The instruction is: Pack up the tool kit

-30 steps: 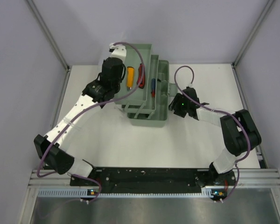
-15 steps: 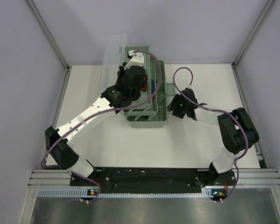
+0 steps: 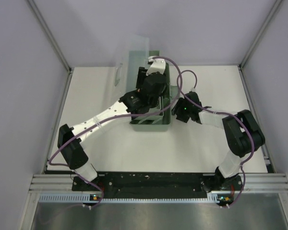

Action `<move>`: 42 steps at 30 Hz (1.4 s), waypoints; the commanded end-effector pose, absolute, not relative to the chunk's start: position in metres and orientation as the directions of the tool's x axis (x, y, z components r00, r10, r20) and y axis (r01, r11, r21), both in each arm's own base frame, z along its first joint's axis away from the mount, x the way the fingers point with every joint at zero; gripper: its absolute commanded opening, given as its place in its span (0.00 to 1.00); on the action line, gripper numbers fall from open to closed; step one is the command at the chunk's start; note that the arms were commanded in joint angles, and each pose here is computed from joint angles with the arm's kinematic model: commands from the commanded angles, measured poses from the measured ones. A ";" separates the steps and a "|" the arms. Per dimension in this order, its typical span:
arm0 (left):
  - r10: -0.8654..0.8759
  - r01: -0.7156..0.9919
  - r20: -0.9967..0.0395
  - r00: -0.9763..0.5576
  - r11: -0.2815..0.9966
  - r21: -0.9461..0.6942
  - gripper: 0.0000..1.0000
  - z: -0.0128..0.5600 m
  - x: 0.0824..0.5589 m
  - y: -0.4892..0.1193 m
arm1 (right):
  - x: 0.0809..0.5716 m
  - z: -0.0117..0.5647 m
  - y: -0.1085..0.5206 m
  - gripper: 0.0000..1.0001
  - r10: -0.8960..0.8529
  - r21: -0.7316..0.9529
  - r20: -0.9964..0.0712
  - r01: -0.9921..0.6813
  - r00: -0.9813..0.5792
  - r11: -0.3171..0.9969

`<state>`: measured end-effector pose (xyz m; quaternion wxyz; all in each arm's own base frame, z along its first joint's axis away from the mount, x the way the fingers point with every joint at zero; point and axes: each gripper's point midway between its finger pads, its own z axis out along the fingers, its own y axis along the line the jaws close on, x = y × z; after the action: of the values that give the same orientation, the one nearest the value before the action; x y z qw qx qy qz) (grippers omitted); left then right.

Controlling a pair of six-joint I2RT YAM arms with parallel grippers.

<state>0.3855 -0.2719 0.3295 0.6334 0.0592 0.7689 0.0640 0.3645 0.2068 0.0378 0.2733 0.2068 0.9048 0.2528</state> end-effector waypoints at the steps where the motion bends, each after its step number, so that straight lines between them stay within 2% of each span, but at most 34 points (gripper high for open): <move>1: 0.001 0.212 -0.985 -0.175 0.976 -0.037 0.68 0.354 0.378 -0.310 | 0.377 0.062 0.227 0.57 0.514 0.632 -0.415 0.169 -0.750 0.756; 3: -0.029 0.427 -0.983 -0.182 0.898 -0.105 0.73 0.365 0.361 -0.347 | 0.376 0.063 0.226 0.57 0.514 0.631 -0.416 0.169 -0.750 0.757; 6: -0.079 0.648 -0.979 -0.187 0.739 -0.183 0.75 0.388 0.332 -0.386 | 0.373 0.062 0.224 0.57 0.515 0.634 -0.408 0.172 -0.754 0.754; 8: -0.106 0.724 -0.976 -0.189 0.656 -0.212 0.76 0.402 0.317 -0.398 | 0.370 0.061 0.221 0.57 0.517 0.635 -0.400 0.178 -0.757 0.752; 11: -0.132 0.752 -0.977 -0.169 0.623 -0.215 0.78 0.420 0.306 -0.394 | 0.363 0.057 0.208 0.58 0.530 0.637 -0.384 0.199 -0.756 0.745; 19: -0.094 0.604 -0.986 -0.140 0.780 -0.161 0.81 0.417 0.328 -0.339 | 0.344 0.051 0.157 0.59 0.602 0.703 -0.324 0.241 -0.730 0.670; 24: -0.155 0.493 -0.960 -0.232 0.832 -0.254 0.83 0.396 0.354 -0.288 | 0.351 0.058 0.150 0.60 0.640 0.762 -0.279 0.240 -0.716 0.601; 29: -0.211 0.380 -0.923 -0.323 0.864 -0.330 0.86 0.353 0.382 -0.236 | 0.379 0.075 0.155 0.58 0.720 0.905 -0.125 0.219 -0.682 0.365; 34: -0.255 0.291 -0.874 -0.414 0.873 -0.392 0.86 0.300 0.404 -0.204 | 0.406 0.081 0.165 0.48 0.730 0.966 0.015 0.198 -0.683 0.166; 38: -0.241 0.224 -0.852 -0.465 0.899 -0.377 0.86 0.260 0.417 -0.193 | 0.423 0.088 0.173 0.46 0.709 0.985 0.057 0.155 -0.703 0.074; 42: -0.239 0.231 -0.830 -0.505 0.889 -0.396 0.86 0.240 0.419 -0.200 | 0.432 0.112 0.178 0.46 0.686 0.999 0.027 0.036 -0.727 -0.001</move>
<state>0.4126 -0.1874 0.2370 0.4905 -0.0046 0.8477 -0.2020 0.4156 0.1695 0.0526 0.2006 0.3464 0.7209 0.5657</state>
